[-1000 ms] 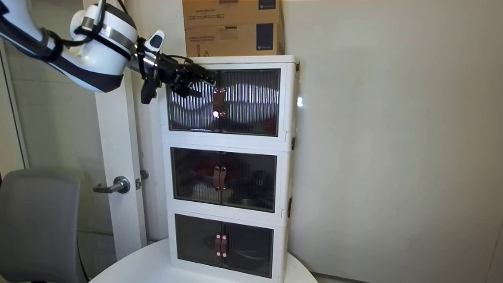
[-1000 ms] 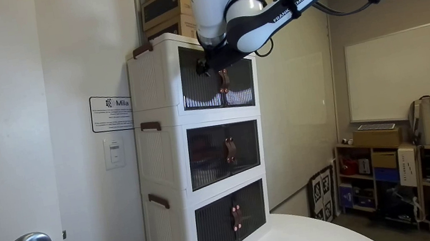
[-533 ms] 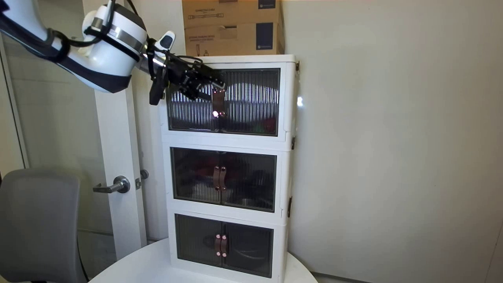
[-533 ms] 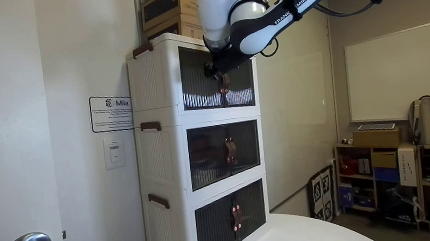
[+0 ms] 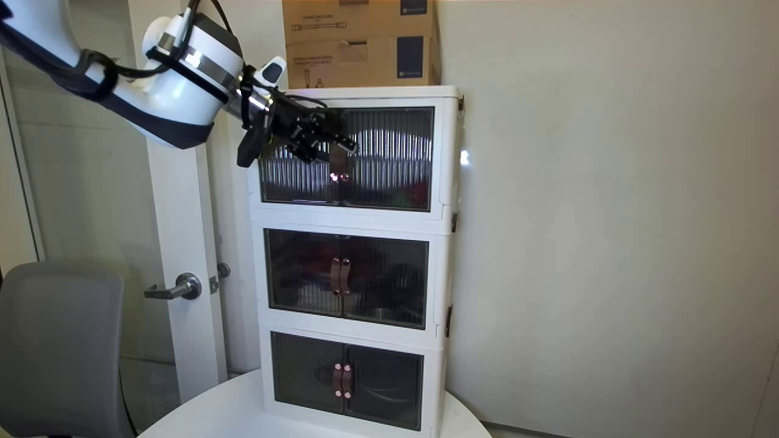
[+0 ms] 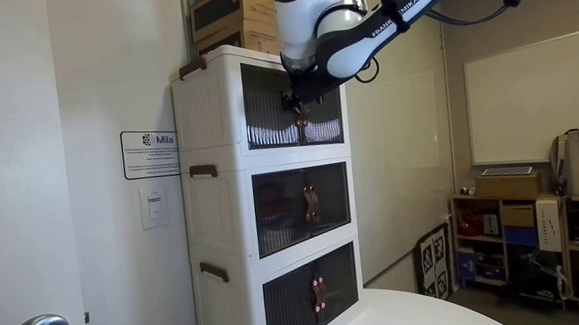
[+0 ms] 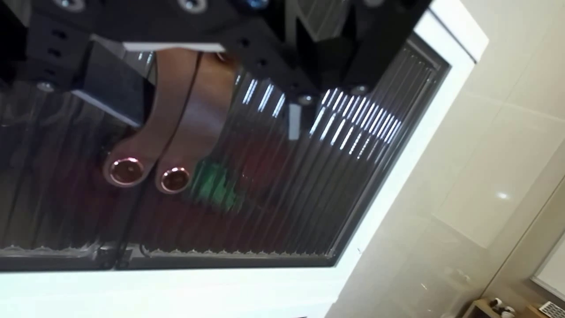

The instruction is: Open the doors of the topmost shelf

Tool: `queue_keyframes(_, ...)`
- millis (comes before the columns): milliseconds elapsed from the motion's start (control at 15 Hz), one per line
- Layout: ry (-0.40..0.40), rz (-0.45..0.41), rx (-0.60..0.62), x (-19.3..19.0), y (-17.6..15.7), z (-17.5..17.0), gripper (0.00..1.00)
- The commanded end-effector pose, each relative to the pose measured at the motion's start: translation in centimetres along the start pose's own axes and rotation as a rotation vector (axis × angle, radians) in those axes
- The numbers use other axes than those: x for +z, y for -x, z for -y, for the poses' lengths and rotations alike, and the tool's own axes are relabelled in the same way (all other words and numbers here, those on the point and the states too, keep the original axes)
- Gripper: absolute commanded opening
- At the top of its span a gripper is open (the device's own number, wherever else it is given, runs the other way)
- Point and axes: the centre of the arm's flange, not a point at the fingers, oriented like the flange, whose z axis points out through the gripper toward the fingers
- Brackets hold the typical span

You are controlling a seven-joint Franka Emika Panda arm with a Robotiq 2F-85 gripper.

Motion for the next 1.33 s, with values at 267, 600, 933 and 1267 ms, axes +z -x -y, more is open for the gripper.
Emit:
queue_keyframes(267, -0.039, -0.011, -0.013, -0.7, 0.9, -1.5, 0.13)
queue_keyframes(600, -0.060, -0.006, -0.024, -1.0, 2.0, -2.0, 0.06)
queue_keyframes(933, -0.066, 0.030, -0.066, -2.4, 4.8, -3.0, 0.09)
queue_keyframes(1267, -0.075, 0.070, -0.111, -3.7, 8.0, -3.6, 0.09)
